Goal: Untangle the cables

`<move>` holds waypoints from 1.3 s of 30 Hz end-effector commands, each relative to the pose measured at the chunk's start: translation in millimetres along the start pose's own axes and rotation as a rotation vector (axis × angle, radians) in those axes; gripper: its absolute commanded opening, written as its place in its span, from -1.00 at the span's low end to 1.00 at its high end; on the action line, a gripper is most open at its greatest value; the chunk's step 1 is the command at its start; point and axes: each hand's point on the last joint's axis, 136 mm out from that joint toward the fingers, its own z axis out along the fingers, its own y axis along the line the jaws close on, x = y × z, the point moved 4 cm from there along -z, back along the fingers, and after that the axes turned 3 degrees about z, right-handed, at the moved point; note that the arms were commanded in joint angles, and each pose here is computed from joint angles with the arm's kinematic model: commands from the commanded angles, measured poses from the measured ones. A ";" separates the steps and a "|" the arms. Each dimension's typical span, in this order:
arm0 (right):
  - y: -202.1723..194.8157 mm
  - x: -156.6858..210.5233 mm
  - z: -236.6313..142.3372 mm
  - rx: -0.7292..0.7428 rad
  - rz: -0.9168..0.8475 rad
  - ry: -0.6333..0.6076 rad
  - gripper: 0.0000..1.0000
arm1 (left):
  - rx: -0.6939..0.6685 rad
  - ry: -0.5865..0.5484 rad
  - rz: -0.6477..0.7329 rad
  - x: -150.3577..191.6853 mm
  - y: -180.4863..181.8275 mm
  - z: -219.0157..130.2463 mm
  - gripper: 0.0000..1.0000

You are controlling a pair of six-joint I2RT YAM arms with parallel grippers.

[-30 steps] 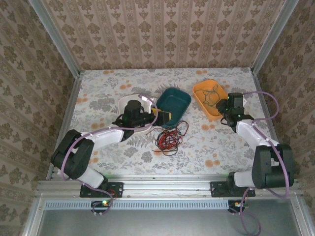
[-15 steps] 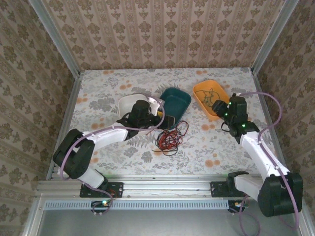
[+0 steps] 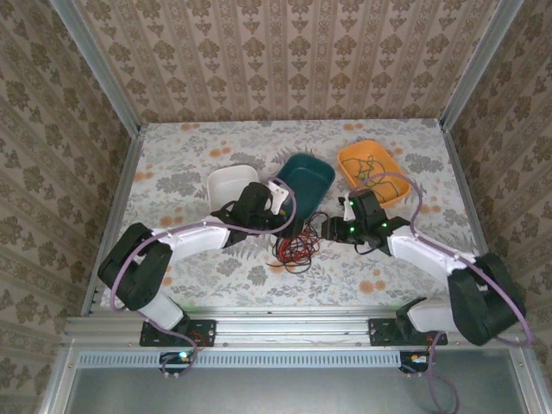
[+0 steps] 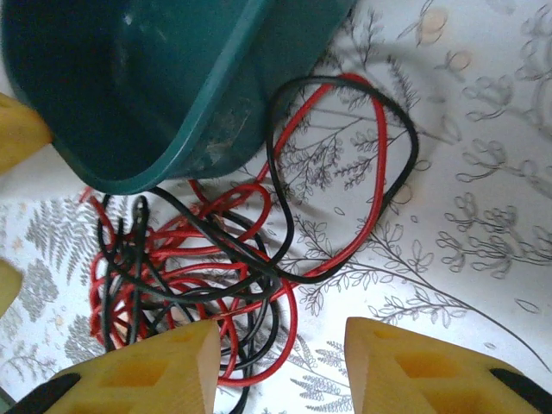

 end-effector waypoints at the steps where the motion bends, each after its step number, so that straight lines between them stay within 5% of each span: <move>1: 21.9 -11.9 11.2 -0.086 -0.060 0.035 -0.13 | -0.031 0.072 0.089 12.1 -7.1 -0.6 0.58; 17: 25.3 -18.8 58.1 -0.081 -0.076 0.148 -0.18 | -0.037 0.072 0.134 12.3 -15.3 -3.6 0.58; 23: 22.5 -17.8 55.8 -0.069 -0.075 0.124 -0.78 | -0.046 0.059 0.166 3.9 -17.7 -10.5 0.60; 27: 24.5 -20.8 35.7 -0.048 -0.105 0.071 -0.94 | -0.051 0.049 0.182 1.0 -18.9 -15.7 0.60; 39: 43.9 -44.1 -87.6 -0.022 -0.174 -0.231 -1.00 | -0.039 0.057 0.179 5.3 -17.2 -8.2 0.60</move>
